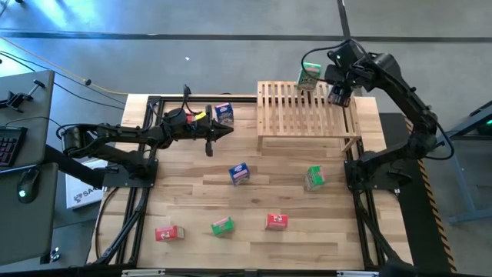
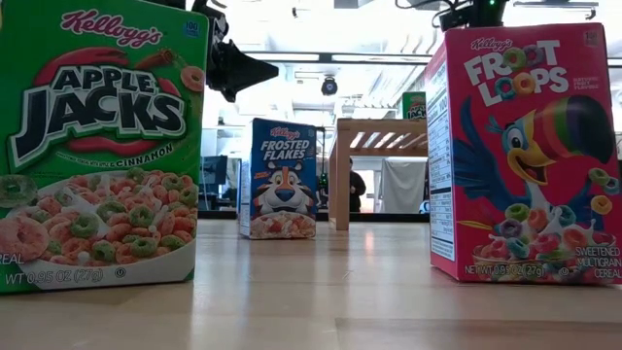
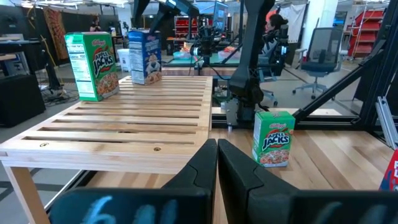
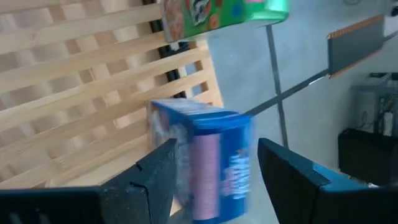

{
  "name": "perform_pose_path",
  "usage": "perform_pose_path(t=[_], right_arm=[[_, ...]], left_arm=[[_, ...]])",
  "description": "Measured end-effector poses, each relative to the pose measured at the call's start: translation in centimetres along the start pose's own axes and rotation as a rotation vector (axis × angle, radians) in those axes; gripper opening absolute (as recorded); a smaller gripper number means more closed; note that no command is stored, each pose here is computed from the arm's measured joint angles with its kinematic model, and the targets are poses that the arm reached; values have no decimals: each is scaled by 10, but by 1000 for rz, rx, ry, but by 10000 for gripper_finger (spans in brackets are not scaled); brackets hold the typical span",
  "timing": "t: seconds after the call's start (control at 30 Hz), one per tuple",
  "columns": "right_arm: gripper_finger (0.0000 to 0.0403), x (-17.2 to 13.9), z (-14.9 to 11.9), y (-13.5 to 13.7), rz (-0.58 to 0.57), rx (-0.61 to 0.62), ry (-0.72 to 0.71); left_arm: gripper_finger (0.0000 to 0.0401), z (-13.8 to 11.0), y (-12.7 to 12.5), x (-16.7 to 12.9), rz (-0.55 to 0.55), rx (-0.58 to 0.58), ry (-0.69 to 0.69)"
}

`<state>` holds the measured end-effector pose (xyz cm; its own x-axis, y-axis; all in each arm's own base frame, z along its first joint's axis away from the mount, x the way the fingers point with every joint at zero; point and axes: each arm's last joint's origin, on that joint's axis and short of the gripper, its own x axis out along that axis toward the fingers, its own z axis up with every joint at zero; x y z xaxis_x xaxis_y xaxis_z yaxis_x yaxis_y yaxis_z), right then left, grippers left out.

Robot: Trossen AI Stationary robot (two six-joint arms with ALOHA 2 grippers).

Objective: Stack cereal on shelf
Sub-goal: Put the bottom right blue cereal box on the shelf

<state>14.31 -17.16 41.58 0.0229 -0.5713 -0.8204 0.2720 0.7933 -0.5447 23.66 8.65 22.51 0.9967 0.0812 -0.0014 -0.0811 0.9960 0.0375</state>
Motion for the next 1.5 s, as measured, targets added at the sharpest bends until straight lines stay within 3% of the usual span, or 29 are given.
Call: perform_pose_path(t=[0.17, 0.3, 0.43, 0.63, 1.03, 1.17, 1.33, 1.5], right_arm=[[156, -28, -2, 2, 4, 117, -32], [81, -43, -13, 7, 65, 304, -68], [10, -40, -32, 24, 132, 373, -82], [18, -5, -47, 49, 52, 529, -72], [1, 78, -42, 86, -32, 672, -56], [0, 85, -42, 87, -110, 708, -56], [0, 77, -40, 86, -94, 754, -66], [0, 66, -49, 94, -68, 833, 49]], left_arm=[[5, 0, 0, 0, 0, 0, 1], [5, 0, 0, 0, 0, 0, 1], [5, -1, 0, 0, 0, 2, 4], [5, -1, 0, 0, -6, 4, 5], [5, -1, 0, 0, -6, 7, 3], [5, -1, 0, 0, -6, 7, 3], [5, -1, 0, 0, -7, 7, 3], [5, -1, 0, 0, -7, 7, 3]])
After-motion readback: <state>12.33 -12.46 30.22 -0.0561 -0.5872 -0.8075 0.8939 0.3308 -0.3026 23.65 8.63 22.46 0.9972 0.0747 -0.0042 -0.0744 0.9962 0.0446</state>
